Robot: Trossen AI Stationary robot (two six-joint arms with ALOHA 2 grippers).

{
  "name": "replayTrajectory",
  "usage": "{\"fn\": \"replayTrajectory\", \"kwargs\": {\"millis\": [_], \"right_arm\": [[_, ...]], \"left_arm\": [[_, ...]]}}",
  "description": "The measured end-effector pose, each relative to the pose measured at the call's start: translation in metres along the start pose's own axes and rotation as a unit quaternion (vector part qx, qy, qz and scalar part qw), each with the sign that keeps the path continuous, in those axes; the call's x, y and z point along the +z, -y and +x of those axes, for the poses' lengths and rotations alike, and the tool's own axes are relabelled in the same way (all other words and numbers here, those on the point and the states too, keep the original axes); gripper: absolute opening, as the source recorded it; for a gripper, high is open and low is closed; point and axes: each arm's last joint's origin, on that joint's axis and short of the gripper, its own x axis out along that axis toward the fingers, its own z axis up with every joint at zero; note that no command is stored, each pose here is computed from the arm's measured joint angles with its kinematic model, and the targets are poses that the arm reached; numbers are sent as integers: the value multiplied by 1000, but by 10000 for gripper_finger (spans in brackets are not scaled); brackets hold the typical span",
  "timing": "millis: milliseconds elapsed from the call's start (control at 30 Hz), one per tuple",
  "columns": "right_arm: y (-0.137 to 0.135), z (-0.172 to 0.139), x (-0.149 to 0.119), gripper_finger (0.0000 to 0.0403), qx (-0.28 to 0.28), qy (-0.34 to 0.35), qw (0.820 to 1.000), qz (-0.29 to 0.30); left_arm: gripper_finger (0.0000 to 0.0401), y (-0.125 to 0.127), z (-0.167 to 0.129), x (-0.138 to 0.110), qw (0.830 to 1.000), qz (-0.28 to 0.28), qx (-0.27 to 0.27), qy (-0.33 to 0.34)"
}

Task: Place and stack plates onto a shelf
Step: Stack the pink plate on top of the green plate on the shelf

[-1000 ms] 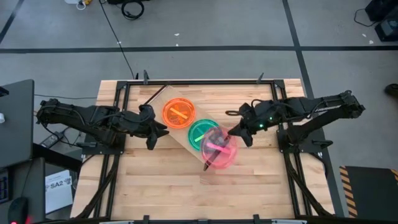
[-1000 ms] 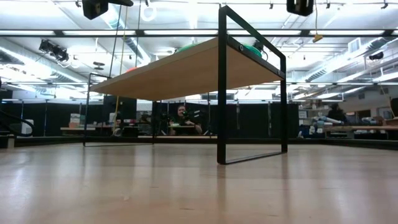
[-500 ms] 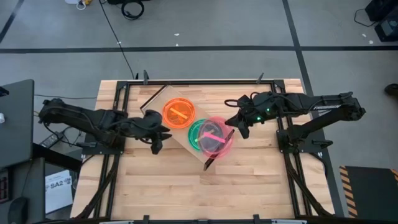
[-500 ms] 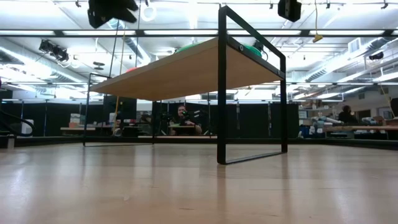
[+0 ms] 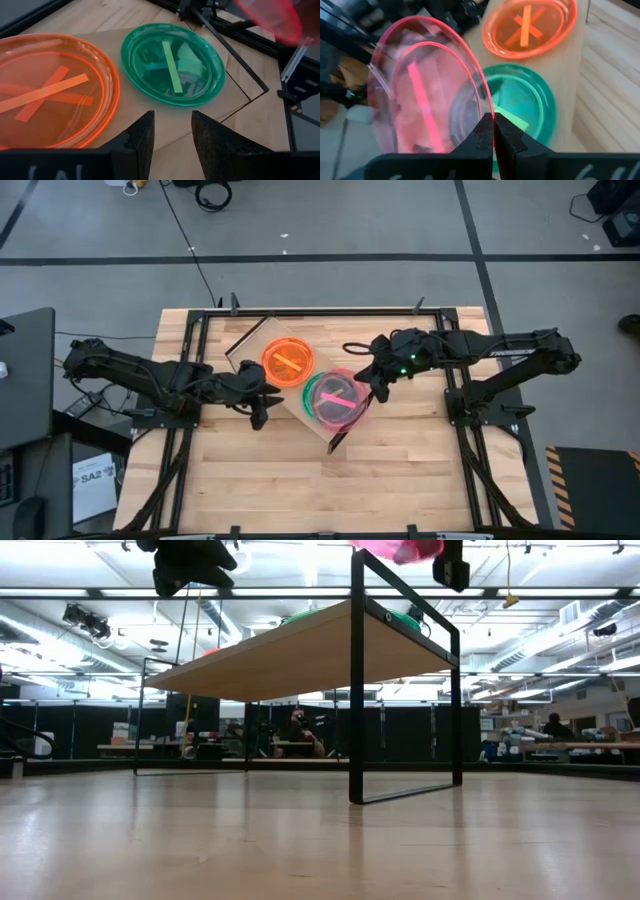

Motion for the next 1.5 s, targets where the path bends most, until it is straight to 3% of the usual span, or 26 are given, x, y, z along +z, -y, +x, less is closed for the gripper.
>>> {"fn": "replayTrajectory", "kwargs": {"millis": [600, 1067, 1500], "right_arm": [[21, 51, 3, 8, -51, -33, 998, -7], [47, 63, 10, 8, -49, -65, 996, 24], [53, 63, 10, 8, -39, -82, 996, 22]], "left_arm": [[137, 0, 0, 0, 1000, -1, -1, 0], [137, 0, 0, 0, 1000, -1, -1, -1], [137, 1, 0, 0, 1000, -2, -12, -7]]}}
